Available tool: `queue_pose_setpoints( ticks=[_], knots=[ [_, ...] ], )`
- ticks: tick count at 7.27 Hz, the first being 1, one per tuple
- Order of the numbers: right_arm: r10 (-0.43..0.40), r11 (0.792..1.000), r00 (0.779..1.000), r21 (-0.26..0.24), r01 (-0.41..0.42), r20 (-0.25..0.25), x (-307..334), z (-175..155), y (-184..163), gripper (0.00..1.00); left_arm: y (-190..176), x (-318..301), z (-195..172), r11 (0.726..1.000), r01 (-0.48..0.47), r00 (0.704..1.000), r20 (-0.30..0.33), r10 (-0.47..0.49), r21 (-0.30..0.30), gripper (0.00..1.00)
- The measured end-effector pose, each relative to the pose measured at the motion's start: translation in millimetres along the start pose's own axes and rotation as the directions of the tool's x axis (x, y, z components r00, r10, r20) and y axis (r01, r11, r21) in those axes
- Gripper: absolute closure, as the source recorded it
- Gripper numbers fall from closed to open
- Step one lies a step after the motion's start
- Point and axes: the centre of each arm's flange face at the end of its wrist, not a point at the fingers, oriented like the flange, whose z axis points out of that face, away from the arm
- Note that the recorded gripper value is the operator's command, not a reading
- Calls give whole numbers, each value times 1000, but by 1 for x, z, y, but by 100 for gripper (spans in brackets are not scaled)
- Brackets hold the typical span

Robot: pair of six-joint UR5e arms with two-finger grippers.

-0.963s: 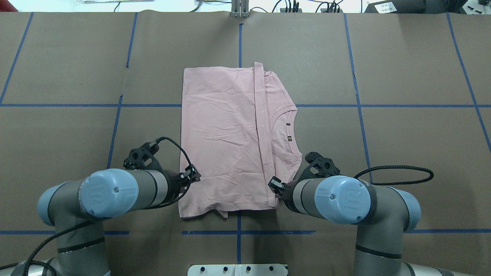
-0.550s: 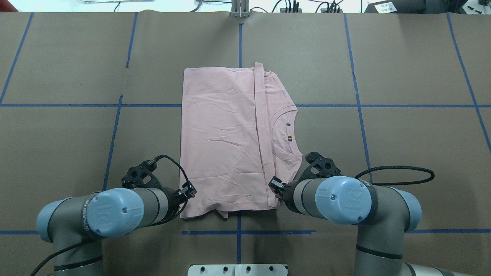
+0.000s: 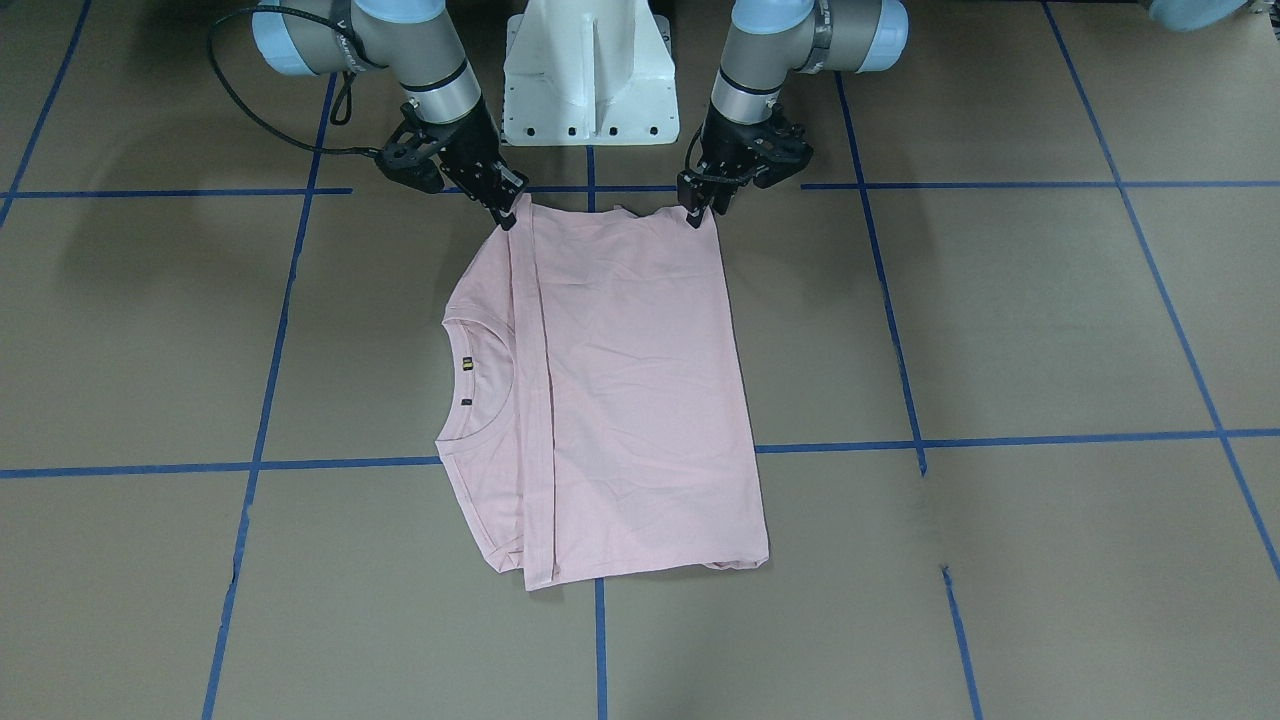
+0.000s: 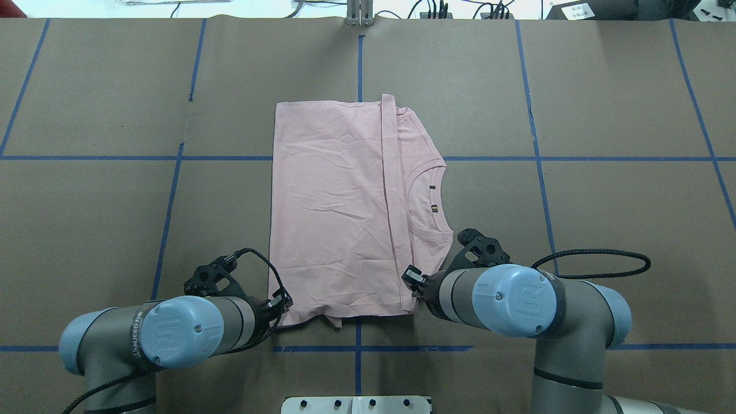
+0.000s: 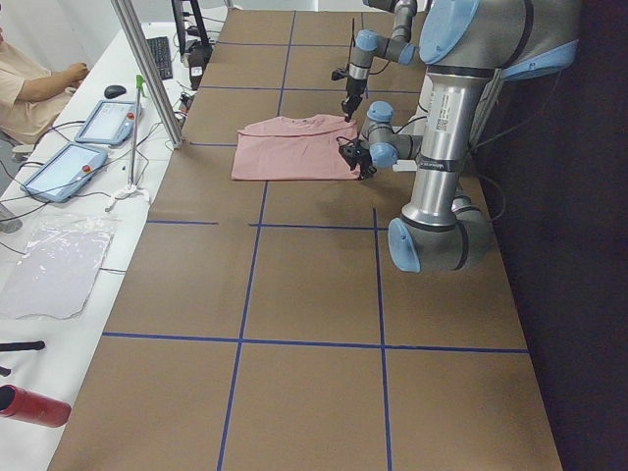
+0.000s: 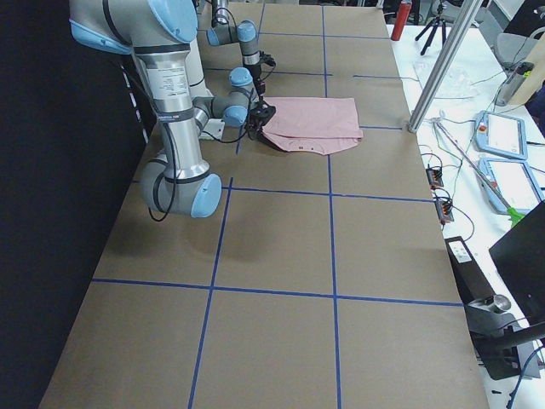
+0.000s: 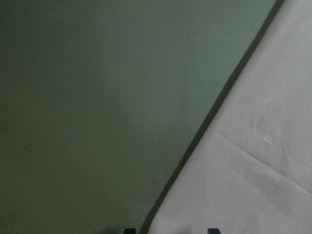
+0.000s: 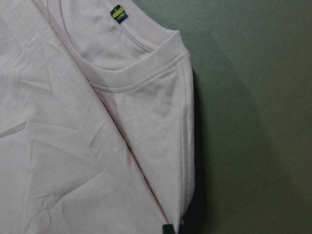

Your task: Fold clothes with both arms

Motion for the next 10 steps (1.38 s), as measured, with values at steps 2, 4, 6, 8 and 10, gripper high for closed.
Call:
queue_pose_setpoints(
  ticks=[2,4,6,8,10],
  knots=[
    [1,1000,1000,-2,-1,4,-1,-2,0,100,1,-2,7,1000,0,1000,12,0,3,100],
    [9,1000,1000,-4,-9,8,-1,-5,1,100,5,0,-3,999,-8,1000,18,9,-45,100],
    [40,999,999,-33,-39,14,18,-26,11,100,16,10,-55,989,-22,999,-34,17,-148,100],
    [63,997,998,-55,-62,24,46,-54,33,100,25,15,-99,984,-31,998,-53,22,-178,100],
    [94,995,993,-54,-90,69,42,-86,22,100,22,22,-130,986,-57,998,-42,51,-158,100]
  ],
)
